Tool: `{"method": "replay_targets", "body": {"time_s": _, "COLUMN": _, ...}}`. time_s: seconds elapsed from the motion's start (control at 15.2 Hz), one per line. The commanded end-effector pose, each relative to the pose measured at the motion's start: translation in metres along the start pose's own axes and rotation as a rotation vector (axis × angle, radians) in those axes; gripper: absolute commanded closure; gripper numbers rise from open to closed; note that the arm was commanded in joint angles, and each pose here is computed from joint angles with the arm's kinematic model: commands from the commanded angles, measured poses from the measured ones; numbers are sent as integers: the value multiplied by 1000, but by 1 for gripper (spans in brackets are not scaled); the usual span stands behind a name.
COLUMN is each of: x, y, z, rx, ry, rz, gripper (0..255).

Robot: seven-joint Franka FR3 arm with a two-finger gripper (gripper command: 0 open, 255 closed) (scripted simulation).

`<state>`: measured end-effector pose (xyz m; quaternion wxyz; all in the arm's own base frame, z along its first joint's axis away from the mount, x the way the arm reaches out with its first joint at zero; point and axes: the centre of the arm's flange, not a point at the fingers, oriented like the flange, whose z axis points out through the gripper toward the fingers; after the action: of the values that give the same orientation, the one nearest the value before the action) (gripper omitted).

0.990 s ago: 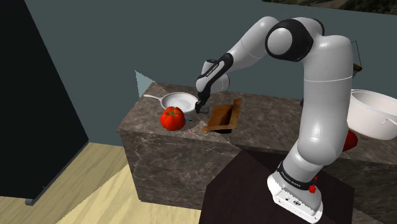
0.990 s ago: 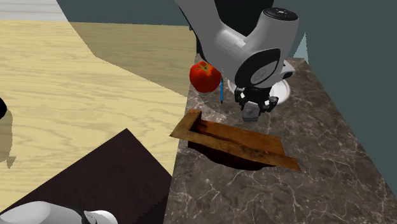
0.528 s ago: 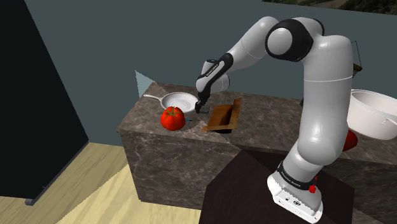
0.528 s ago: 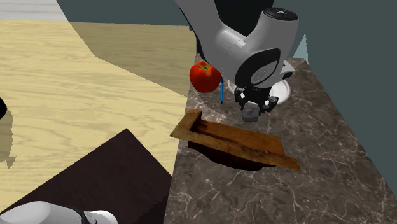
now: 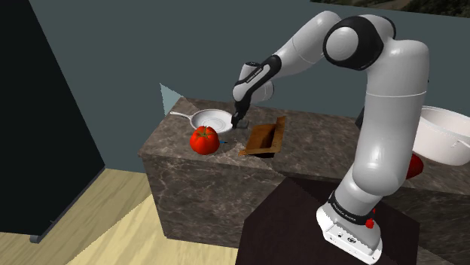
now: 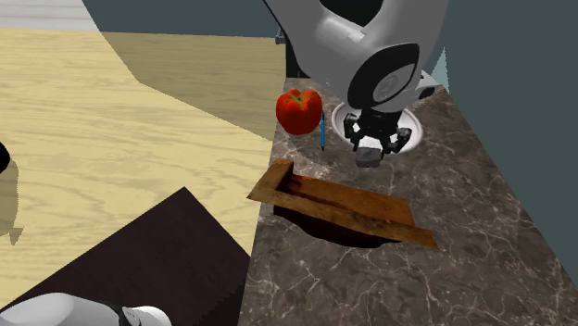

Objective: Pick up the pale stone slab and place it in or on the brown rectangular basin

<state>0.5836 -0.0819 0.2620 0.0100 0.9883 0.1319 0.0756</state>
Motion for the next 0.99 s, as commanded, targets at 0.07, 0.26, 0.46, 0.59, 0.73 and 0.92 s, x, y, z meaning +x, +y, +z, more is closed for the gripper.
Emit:
{"method": "replay_targets", "body": {"time_s": 0.07, "x": 2, "y": 1, "z": -17, "rx": 0, "ry": 0, "rz": 0, "gripper": 255}}
{"method": "replay_targets", "body": {"time_s": 0.26, "x": 5, "y": 2, "z": -32, "rx": 0, "ry": 0, "rz": 0, "gripper": 255}}
{"method": "replay_targets", "body": {"time_s": 0.46, "x": 7, "y": 3, "z": -48, "rx": 0, "ry": 0, "rz": 0, "gripper": 255}}
{"method": "replay_targets", "body": {"time_s": 0.59, "x": 9, "y": 3, "z": -58, "rx": 0, "ry": 0, "rz": 0, "gripper": 255}}
{"method": "replay_targets", "body": {"time_s": 0.73, "x": 10, "y": 3, "z": -69, "rx": 0, "ry": 0, "rz": 0, "gripper": 255}}
{"method": "replay_targets", "body": {"time_s": 0.92, "x": 12, "y": 4, "z": -84, "rx": 0, "ry": 0, "rz": 0, "gripper": 255}}
